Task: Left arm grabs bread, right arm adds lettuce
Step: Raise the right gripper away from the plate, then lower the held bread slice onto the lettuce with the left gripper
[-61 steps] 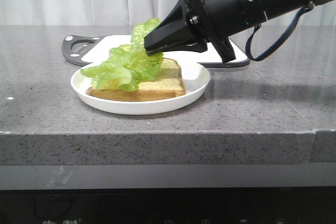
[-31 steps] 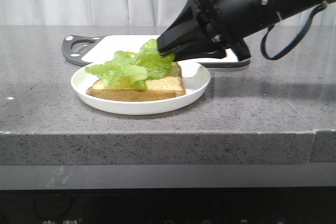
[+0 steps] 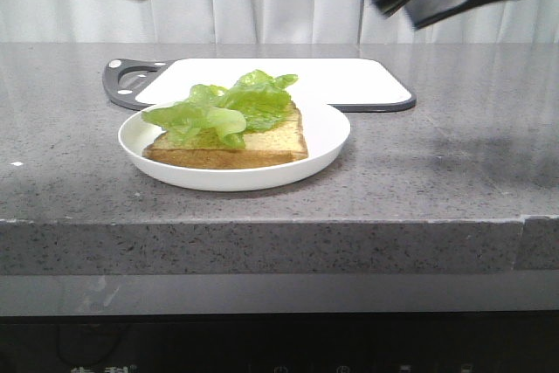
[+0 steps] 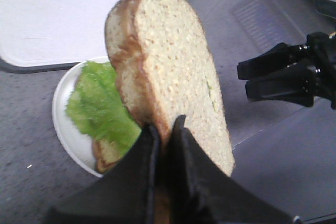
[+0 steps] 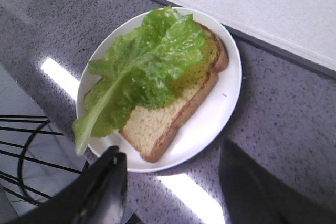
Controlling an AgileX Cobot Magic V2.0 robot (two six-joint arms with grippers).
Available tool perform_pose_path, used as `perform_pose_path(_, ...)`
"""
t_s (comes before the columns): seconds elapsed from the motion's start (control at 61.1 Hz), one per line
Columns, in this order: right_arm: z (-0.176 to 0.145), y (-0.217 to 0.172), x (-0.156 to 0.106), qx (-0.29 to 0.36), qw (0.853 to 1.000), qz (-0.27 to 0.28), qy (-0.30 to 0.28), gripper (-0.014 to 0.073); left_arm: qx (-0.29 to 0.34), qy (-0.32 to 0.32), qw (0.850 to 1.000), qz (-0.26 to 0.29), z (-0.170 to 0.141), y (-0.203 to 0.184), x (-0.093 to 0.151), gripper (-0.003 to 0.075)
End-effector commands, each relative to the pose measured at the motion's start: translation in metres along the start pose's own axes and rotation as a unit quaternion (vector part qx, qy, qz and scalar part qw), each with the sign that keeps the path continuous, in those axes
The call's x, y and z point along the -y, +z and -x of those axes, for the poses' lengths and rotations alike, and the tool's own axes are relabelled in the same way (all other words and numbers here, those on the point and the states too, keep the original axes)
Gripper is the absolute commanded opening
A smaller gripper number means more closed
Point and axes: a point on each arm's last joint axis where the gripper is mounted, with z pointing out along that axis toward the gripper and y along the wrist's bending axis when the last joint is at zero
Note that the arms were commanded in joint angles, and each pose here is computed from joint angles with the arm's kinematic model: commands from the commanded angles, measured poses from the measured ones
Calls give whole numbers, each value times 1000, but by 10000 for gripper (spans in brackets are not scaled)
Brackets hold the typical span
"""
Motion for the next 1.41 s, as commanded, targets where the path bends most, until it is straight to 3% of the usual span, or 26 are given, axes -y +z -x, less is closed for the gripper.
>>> perform_pose_path(0.0,7,-36,-21,40,999,-11,-18,414,43,-27,996,-67,19,13,-1,-20)
perform_pose_path(0.278,3,-64,-38,69,996,-21,-57,414,-28,-90,986,-136,11,89,-33,-20)
perform_pose_path(0.458,0,-62,-37,63,996,-23,-56,414,-67,-119,981,-137,3,127,-57,-20)
perform_pose_path(0.851,-18,-49,-28,31,999,-23,-37,414,-81,-147,979,-116,-2,148,-79,-13)
perform_pose_path(0.949,-21,-48,-27,26,999,-24,-35,414,-81,-143,980,-109,-2,148,-80,62)
perform_pose_path(1.08,-22,-50,-29,22,999,-21,-39,414,-82,-133,983,-100,-2,148,-81,274)
perform_pose_path(1.178,-25,-55,-33,20,999,-22,-44,414,-89,-110,985,-96,3,147,-79,379)
perform_pose_path(1.391,-34,-81,-33,5,993,-111,-29,414,-110,-49,991,-59,23,127,-63,408)
